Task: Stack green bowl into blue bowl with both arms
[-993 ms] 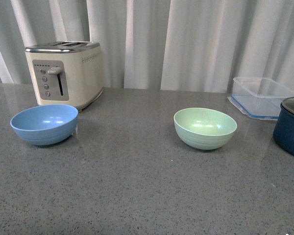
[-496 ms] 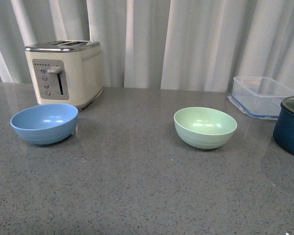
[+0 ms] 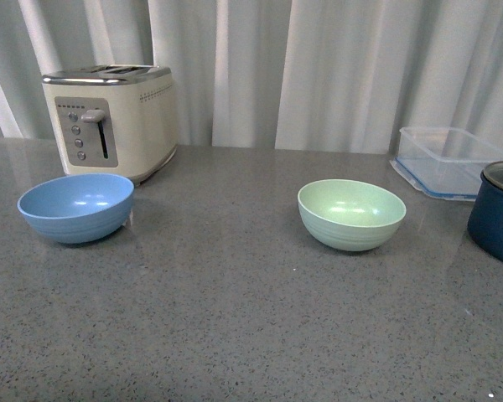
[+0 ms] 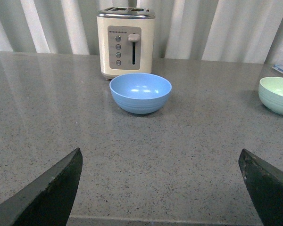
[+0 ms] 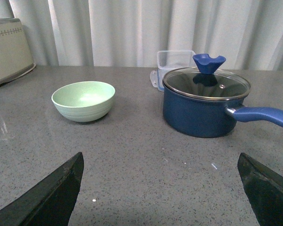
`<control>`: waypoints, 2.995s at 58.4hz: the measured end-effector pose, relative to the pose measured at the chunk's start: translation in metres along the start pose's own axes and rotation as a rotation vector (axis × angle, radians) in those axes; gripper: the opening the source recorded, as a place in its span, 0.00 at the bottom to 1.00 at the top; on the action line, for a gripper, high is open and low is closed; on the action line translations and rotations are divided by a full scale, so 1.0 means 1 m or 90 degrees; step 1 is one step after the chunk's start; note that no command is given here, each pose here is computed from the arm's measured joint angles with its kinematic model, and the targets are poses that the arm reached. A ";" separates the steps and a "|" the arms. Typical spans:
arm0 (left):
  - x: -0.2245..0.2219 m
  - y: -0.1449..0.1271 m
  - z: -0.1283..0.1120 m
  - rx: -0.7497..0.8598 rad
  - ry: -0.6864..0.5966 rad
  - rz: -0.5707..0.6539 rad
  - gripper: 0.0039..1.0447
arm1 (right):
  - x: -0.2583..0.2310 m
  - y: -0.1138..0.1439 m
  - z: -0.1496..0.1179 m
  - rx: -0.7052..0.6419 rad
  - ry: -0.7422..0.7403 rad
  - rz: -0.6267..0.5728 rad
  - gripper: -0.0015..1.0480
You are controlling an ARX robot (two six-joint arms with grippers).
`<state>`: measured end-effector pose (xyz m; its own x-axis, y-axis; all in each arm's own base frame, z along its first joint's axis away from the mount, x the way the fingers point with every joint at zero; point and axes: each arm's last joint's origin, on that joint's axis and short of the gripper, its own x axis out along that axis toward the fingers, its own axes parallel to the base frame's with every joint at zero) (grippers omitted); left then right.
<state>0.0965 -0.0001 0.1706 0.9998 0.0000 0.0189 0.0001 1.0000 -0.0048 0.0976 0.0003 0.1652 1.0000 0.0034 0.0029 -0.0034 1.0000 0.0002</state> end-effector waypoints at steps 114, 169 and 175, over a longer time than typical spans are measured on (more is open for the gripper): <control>0.350 0.014 0.023 -0.208 0.462 0.168 0.94 | 0.000 0.000 0.000 0.000 0.000 0.000 0.90; 0.354 -0.021 0.047 -0.243 0.438 0.159 0.07 | 0.000 0.000 0.000 0.000 0.000 0.000 0.90; 0.352 -0.046 0.050 -0.228 0.439 0.124 0.07 | 0.000 0.000 0.000 0.000 0.000 0.000 0.90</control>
<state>0.4476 -0.0461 0.2270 0.7690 0.0541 -0.6369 -0.2863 0.9200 -0.2675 0.0976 0.0003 0.1652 1.0000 0.0038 0.0032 -0.0038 1.0000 0.0002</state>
